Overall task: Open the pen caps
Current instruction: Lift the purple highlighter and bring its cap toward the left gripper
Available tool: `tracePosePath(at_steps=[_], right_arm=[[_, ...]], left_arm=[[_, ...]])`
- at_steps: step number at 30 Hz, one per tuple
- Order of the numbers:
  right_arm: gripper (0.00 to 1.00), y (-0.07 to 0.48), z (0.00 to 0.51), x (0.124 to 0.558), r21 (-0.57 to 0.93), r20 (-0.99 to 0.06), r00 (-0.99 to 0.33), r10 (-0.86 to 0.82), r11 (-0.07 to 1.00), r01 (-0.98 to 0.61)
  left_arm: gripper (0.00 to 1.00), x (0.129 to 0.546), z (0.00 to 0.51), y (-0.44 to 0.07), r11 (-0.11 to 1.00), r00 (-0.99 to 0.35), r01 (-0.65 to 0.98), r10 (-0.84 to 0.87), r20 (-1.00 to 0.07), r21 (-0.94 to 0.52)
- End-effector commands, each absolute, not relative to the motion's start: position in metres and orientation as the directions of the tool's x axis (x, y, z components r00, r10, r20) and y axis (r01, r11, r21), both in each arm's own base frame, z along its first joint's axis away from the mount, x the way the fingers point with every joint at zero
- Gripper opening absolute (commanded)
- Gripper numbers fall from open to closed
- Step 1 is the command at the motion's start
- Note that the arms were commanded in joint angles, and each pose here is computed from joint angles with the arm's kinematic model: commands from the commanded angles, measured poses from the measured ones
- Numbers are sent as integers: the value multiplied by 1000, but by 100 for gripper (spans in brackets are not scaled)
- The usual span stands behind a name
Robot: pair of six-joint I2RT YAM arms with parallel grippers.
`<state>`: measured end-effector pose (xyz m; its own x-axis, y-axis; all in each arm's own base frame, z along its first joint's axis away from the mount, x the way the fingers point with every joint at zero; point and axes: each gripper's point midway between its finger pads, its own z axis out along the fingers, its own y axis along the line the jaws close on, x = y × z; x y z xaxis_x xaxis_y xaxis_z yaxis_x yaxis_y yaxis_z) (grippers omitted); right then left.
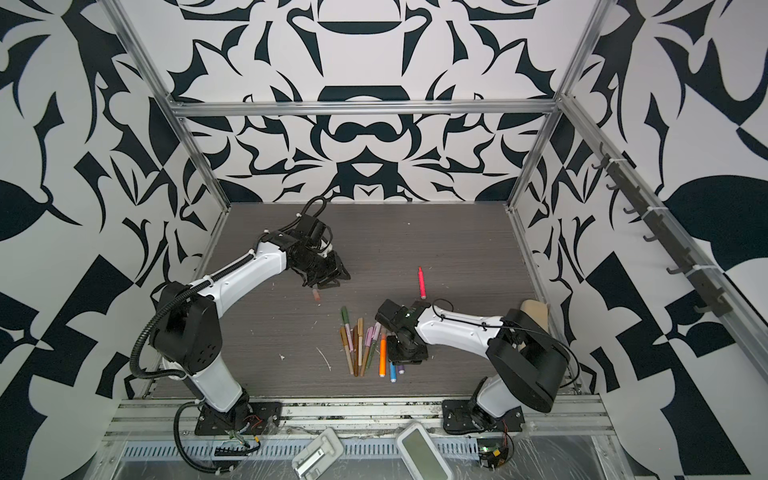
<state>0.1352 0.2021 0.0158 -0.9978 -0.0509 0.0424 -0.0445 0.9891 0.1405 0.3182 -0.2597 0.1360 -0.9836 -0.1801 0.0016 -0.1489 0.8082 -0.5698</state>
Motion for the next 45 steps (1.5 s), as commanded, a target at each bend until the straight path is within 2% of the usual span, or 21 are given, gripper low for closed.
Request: tracePosePath(at_steps=[1, 7, 13, 16, 21, 24, 26, 30, 33, 40, 45], right_arm=[[33, 194, 18, 134, 102, 23, -1000, -8, 995, -6], [33, 183, 14, 125, 5, 33, -999, -34, 999, -34], [32, 192, 0, 119, 32, 42, -998, -56, 998, -55], [22, 196, 0, 120, 59, 34, -998, -56, 997, -54], [14, 203, 35, 137, 64, -35, -989, -142, 988, -144], [10, 222, 66, 150, 124, -69, -976, -207, 969, -214], [9, 243, 87, 157, 214, -82, -969, -233, 945, -246], [6, 287, 117, 175, 434, -67, -982, -178, 881, -190], [5, 306, 131, 197, 531, -72, -990, -123, 835, -142], [2, 338, 136, 225, 670, -33, -994, -101, 736, -97], [0, 354, 132, 239, 674, -34, -990, -134, 728, -122]], left_arm=[[43, 315, 132, -258, 813, -987, -146, -159, 27, -564], [43, 315, 130, -252, 814, -987, -147, -155, 34, -562], [44, 313, 127, -246, 813, -988, -150, -148, 51, -562], [44, 310, 128, -243, 824, -990, -137, -135, 44, -549], [47, 299, 135, -238, 839, -992, -125, -113, 57, -530], [48, 296, 141, -245, 809, -989, -147, -122, 82, -569], [49, 301, 146, -257, 762, -986, -168, -137, 98, -625], [51, 306, 156, -282, 703, -985, -172, -112, 132, -690], [51, 307, 158, -288, 699, -986, -168, -104, 133, -695], [51, 308, 147, -291, 685, -979, -202, -132, 154, -700], [51, 310, 140, -299, 680, -978, -208, -118, 174, -703]])
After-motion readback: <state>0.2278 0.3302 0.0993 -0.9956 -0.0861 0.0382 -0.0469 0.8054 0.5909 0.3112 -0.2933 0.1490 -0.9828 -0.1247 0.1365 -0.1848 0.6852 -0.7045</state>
